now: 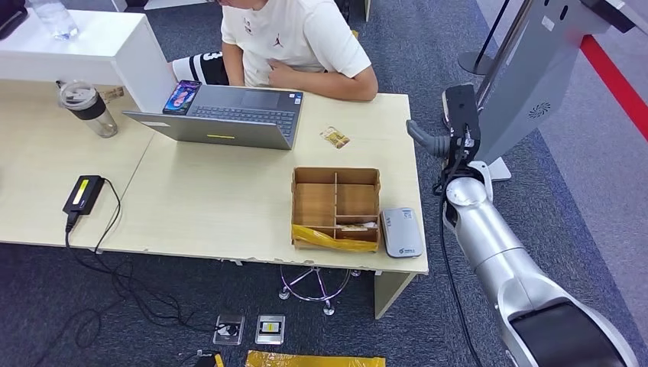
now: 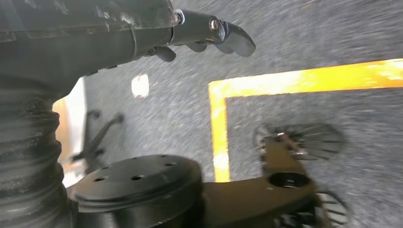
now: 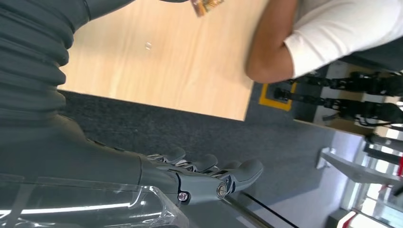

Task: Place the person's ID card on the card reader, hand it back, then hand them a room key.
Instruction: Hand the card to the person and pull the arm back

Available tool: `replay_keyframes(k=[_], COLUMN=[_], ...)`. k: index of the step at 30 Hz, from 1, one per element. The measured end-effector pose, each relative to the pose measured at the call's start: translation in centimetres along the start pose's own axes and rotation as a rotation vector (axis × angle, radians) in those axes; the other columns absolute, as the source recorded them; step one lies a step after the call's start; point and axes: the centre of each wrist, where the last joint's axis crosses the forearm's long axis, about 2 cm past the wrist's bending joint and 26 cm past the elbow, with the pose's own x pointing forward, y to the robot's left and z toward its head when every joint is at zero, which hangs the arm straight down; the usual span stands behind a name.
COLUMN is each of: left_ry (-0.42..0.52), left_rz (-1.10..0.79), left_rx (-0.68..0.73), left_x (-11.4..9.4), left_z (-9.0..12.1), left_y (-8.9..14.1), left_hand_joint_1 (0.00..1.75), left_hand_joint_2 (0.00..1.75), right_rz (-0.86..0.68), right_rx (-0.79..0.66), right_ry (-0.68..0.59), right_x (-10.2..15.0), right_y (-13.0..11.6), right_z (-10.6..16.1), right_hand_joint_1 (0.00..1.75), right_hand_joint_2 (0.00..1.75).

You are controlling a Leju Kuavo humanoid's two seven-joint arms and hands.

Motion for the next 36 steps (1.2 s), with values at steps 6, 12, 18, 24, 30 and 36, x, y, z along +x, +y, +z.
replay_keyframes(k=[6, 12, 18, 24, 30, 36], left_ry=[0.083, 0.057, 0.014, -0.013, -0.029, -0.067], left_rz=[0.099, 0.156, 0.169, 0.156, 0.126, 0.068], left_rx=[0.015, -0.021, -0.06, -0.081, -0.106, -0.093], left_x=[-0.4, -0.4, -0.5, -0.7, -0.9, -1.1], left_z=[0.5, 0.6, 0.5, 0.4, 0.1, -0.2], left_y=[-1.1, -1.4, -1.2, -0.9, -0.5, 0.1], left_hand_joint_1=[0.0, 0.0, 0.0, 0.0, 0.0, 0.0], left_hand_joint_2=[1.75, 1.75, 1.75, 1.75, 1.75, 1.75], right_rz=[0.021, 0.072, 0.059, 0.04, 0.017, 0.02], right_rx=[0.009, -0.015, -0.089, -0.132, -0.131, 0.081], right_ry=[0.035, -0.072, -0.253, -0.419, -0.559, -0.668], right_x=[-1.9, -0.5, 2.8, 6.7, 9.8, 12.6], right_y=[2.9, 3.4, 3.4, 3.0, 3.1, 5.1], right_z=[3.3, 3.9, 3.9, 4.1, 4.8, 6.2], right_hand_joint_1=[0.0, 0.0, 0.0, 0.0, 0.0, 0.0], right_hand_joint_2=[1.75, 1.75, 1.75, 1.75, 1.75, 1.75])
